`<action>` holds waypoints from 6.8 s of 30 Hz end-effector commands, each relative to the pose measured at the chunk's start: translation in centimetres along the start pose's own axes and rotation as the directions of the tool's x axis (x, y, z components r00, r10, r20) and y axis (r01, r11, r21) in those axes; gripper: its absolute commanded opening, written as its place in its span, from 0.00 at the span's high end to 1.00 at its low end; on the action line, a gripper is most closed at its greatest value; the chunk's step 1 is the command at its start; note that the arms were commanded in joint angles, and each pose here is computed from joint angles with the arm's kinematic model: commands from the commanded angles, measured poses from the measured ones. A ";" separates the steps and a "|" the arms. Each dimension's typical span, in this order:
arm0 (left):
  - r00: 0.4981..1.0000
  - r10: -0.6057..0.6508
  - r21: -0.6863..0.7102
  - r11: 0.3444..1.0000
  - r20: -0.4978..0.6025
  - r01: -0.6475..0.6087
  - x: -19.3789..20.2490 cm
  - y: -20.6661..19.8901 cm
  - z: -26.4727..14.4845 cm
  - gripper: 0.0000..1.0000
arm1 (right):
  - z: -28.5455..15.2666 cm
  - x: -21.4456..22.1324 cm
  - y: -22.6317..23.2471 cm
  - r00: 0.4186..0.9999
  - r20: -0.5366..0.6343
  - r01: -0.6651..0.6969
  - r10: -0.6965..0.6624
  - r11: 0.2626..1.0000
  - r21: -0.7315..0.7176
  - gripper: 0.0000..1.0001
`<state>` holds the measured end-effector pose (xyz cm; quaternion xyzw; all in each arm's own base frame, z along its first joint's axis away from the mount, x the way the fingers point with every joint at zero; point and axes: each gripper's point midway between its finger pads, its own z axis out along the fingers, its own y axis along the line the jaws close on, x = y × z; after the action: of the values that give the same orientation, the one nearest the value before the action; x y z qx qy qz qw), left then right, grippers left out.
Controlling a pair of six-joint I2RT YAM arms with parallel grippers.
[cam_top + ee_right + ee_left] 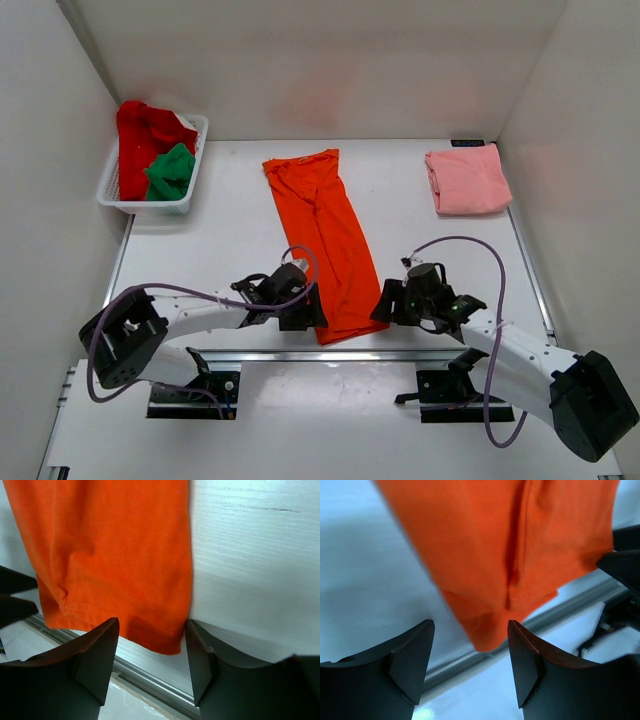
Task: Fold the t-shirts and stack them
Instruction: Rotate the tshirt 90 degrees, then grab the bottom of the folded rectangular tshirt with both arms, then fold the folded rectangular tshirt in 1/3 of the way, then grab one side of the 2/3 rectangular tshirt with both arms, then fold the long partially folded tshirt into a neat square
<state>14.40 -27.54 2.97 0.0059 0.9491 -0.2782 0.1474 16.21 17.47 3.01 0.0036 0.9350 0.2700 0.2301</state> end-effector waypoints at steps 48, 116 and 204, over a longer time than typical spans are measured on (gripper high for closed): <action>0.972 -0.193 0.041 0.981 0.137 0.189 -24.6 3.8 -1.5 1.00 | 8.2 -25.7 5.8 0.954 -0.052 0.289 -0.296 0.952 -0.104 1.00; 0.921 -0.296 0.030 0.954 0.255 0.298 -10.3 3.6 -5.9 1.00 | 0.0 -11.1 7.4 0.993 0.033 0.119 -0.117 0.991 -0.053 1.00; 0.736 -0.603 0.566 0.738 0.308 0.368 -41.3 4.2 -8.0 0.54 | 9.7 -39.8 6.4 0.896 0.172 0.413 -0.409 0.910 0.013 1.00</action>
<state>53.99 -17.29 12.67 -0.3146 0.7783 -0.4819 0.2510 52.00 26.16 5.27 -0.1413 0.9237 0.2802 0.2197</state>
